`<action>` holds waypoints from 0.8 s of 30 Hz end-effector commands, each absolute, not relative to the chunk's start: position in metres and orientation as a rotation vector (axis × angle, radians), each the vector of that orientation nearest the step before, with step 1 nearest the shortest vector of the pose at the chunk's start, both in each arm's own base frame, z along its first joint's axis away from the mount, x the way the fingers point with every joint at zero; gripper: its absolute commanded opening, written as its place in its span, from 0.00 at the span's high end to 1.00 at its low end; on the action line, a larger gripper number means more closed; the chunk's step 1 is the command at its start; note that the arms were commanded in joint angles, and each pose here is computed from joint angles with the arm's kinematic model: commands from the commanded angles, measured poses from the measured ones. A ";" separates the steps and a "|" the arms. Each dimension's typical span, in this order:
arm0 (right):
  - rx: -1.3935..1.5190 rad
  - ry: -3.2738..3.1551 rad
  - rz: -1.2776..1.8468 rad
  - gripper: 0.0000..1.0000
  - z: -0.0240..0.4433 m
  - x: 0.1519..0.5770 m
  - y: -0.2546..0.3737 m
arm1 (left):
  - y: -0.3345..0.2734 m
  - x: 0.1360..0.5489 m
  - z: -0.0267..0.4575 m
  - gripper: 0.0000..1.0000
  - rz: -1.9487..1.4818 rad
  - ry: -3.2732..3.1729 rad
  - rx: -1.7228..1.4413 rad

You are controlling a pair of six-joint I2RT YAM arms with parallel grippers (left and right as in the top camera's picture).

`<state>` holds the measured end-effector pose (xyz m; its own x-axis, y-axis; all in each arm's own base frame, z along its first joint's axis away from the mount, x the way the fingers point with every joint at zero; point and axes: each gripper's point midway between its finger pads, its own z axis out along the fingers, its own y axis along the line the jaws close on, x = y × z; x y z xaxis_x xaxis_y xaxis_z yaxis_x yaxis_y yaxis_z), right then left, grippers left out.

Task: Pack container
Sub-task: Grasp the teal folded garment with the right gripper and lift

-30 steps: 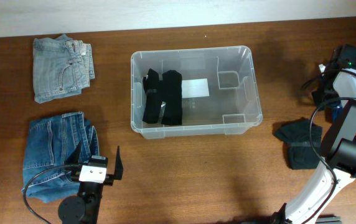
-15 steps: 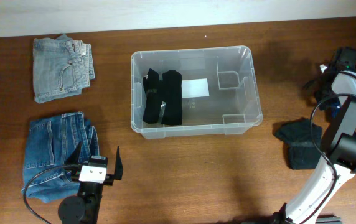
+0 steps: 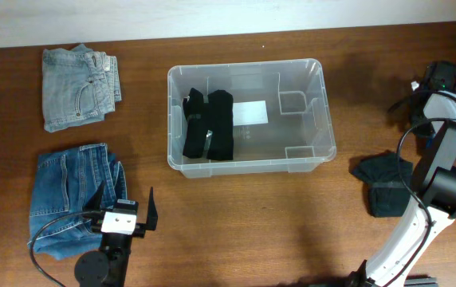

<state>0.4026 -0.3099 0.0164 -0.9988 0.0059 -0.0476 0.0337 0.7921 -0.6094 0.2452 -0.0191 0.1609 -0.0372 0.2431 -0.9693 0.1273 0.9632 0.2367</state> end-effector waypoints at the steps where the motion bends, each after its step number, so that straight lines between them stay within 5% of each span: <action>1: 0.159 3.019 -0.838 0.56 -0.030 0.386 -0.297 | -0.017 0.245 0.159 0.01 0.116 1.612 0.293; 11: 0.631 2.845 -0.734 0.86 0.028 0.401 -0.296 | -0.017 0.245 0.159 0.01 0.116 1.612 0.293; 24: 0.686 2.593 -0.443 0.84 0.198 0.439 -0.217 | -0.017 0.245 0.159 0.01 0.116 1.612 0.293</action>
<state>0.4149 -0.2486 0.0995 -0.8612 0.4364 -0.2604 0.4984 0.8256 -0.2646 0.2452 -0.0191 0.1610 -0.0368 0.2431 -0.9693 0.1272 0.9632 0.2368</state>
